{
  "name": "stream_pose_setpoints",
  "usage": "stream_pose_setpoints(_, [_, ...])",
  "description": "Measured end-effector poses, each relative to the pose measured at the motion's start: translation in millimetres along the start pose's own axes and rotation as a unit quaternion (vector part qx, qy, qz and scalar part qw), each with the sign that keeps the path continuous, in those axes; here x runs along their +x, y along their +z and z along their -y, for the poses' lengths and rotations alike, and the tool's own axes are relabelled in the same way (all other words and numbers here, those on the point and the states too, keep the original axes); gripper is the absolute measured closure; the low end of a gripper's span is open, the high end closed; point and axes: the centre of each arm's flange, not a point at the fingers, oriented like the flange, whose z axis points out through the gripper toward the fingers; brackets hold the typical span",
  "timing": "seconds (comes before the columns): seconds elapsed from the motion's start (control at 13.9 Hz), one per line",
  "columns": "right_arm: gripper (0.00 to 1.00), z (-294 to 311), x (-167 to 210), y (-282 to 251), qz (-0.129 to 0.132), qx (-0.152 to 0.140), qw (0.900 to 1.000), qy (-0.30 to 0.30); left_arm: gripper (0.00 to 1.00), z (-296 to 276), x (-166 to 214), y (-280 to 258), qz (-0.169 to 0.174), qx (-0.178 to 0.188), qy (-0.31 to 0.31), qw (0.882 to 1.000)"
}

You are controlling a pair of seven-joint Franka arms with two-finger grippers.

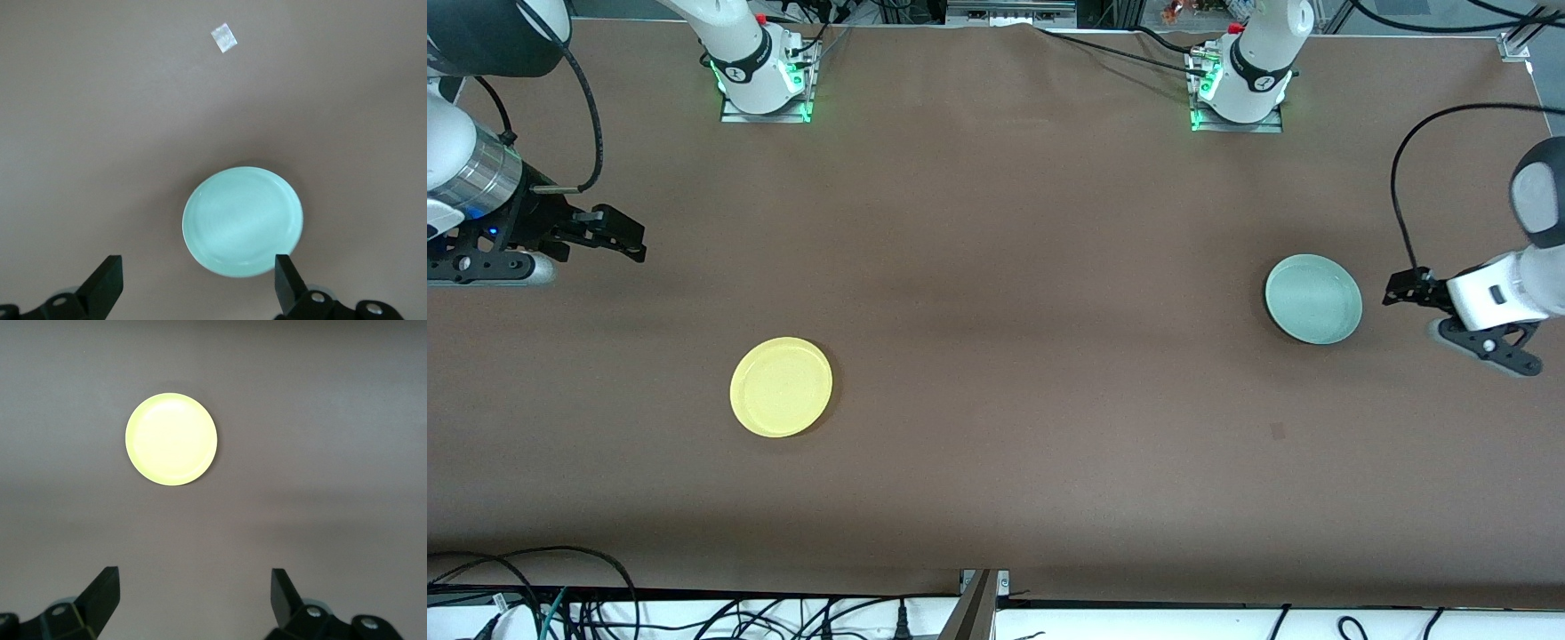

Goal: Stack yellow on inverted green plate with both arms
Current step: 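Grasp the green plate's rim with the left gripper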

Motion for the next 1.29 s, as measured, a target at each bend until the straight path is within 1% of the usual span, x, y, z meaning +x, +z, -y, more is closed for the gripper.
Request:
stream_pose_setpoints(0.29, [0.00,0.1,0.2,6.5,0.006,-0.001,1.000,0.000,0.00,3.9,-19.7,80.5,-0.005,-0.001,0.033,0.999])
stream_pose_setpoints(0.43, [0.00,0.2,0.8,8.7,0.008,-0.001,1.000,0.000,0.00,1.0,-25.1,102.3,-0.002,-0.003,0.041,0.999])
stream_pose_setpoints(0.57, [0.00,0.2,0.8,12.2,0.010,-0.001,1.000,0.000,0.00,6.2,-26.1,125.4,-0.013,0.008,0.059,0.998])
stream_pose_setpoints(0.79, [0.00,0.0,0.9,14.9,0.012,-0.002,1.000,0.000,0.00,31.6,-38.7,171.2,-0.028,0.018,0.083,0.996])
stream_pose_setpoints(1.08, [0.00,-0.1,1.0,17.7,0.013,-0.002,1.000,0.000,0.00,39.0,-44.4,204.4,-0.022,0.010,0.094,0.995])
stream_pose_setpoints(1.15, [0.00,-0.2,1.1,18.0,0.013,-0.002,1.000,0.000,0.05,39.2,-46.6,209.9,-0.019,0.005,0.095,0.995])
stream_pose_setpoints(1.22, [0.00,-0.2,1.1,18.4,0.013,-0.002,1.000,0.001,0.05,39.5,-49.1,214.6,-0.017,0.001,0.094,0.995])
stream_pose_setpoints(1.29, [0.00,-0.2,1.2,18.6,0.013,-0.002,1.000,0.001,0.12,40.0,-50.9,217.3,-0.016,-0.001,0.094,0.995])
